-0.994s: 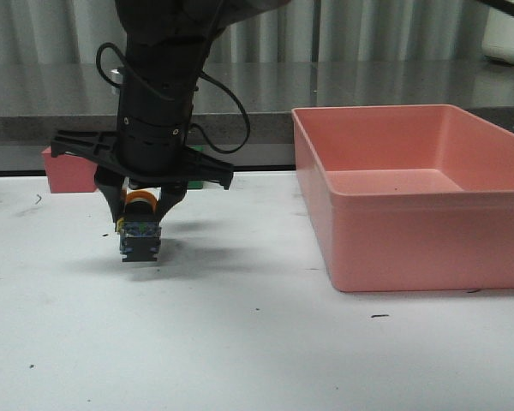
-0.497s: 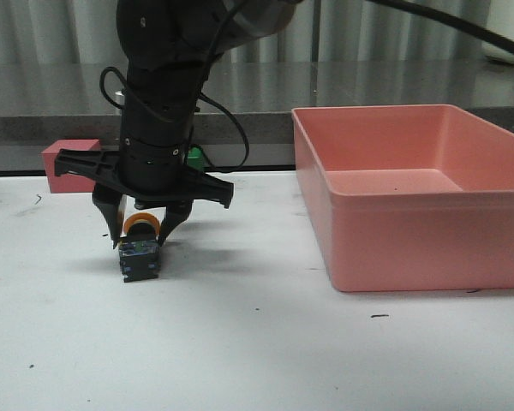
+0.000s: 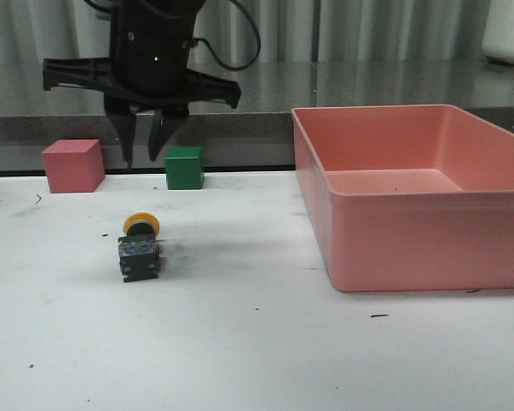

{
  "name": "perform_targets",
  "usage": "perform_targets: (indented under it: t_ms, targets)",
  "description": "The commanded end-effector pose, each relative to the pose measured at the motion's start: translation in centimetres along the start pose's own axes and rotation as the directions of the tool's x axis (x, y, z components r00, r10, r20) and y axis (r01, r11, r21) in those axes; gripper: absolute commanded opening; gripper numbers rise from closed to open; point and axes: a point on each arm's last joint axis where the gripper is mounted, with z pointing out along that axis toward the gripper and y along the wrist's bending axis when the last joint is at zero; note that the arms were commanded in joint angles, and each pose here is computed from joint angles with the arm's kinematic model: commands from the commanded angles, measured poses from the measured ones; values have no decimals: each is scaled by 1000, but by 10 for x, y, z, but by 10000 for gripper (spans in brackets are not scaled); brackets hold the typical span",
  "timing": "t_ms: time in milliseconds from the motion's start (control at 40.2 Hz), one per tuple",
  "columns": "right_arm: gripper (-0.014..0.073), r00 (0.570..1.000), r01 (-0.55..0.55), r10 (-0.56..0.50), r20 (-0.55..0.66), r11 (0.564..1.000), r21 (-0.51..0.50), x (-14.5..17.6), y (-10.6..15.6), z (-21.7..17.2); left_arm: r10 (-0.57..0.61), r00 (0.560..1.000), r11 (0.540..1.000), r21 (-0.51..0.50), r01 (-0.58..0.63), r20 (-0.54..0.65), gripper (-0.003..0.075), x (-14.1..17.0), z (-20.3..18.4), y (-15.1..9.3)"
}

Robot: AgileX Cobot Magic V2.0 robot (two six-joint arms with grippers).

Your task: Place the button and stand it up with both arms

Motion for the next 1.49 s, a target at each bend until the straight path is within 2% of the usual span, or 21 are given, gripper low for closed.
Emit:
perform_targets:
  t_ms: [0, 25, 199, 298, 472, 696, 845, 1093, 1193, 1317, 1466]
  targets:
    - [-52, 988, 129, -128, 87, 992, -10, -15, 3, -62, -6, 994, 1000, 4, 6, 107, 658, -20, -1, -1]
    - [-72, 986, 153, -153, 72, 988, 3, -14, 1, -63, -6, 994, 1000, 4, 6, 107, 658, -20, -1, -1]
    - [-64, 958, 285, -285, -6, 958, 41, -10, -9, -80, -6, 994, 1000, 4, 6, 107, 658, -20, -1, -1]
    - [-64, 944, 328, -326, -45, 943, 51, -11, -20, -94, -6, 994, 1000, 4, 6, 107, 658, -20, -1, -1]
    - [-64, 953, 301, -302, 12, 952, 60, -20, -44, -137, -6, 994, 1000, 4, 6, 107, 658, -20, -1, -1]
    - [-64, 987, 156, -162, 24, 976, 152, -12, -123, -191, -6, 994, 1000, 4, 6, 107, 658, -20, -1, -1]
    - [-64, 997, 65, -73, 34, 976, 207, 26, -170, -212, -6, 994, 1000, 4, 6, 107, 658, -20, -1, -1]
    - [-64, 996, -30, 8, 85, 966, 255, 107, -209, -230, -6, 994, 1000, 4, 6, 107, 658, -20, -1, -1]
    - [-64, 992, -47, 15, 125, 964, 261, 138, -214, -233, -6, 994, 1000, 4, 6, 107, 658, -20, -1, -1]
    - [-64, 972, -46, -15, 235, 967, 252, 174, -215, -235, -6, 994, 1000, 4, 6, 107, 658, -20, -1, -1]
    - [-69, 914, -40, -60, 402, 971, 236, 215, -214, -236, -6, 994, 1000, 4, 6, 107, 658, -20, -1, -1]
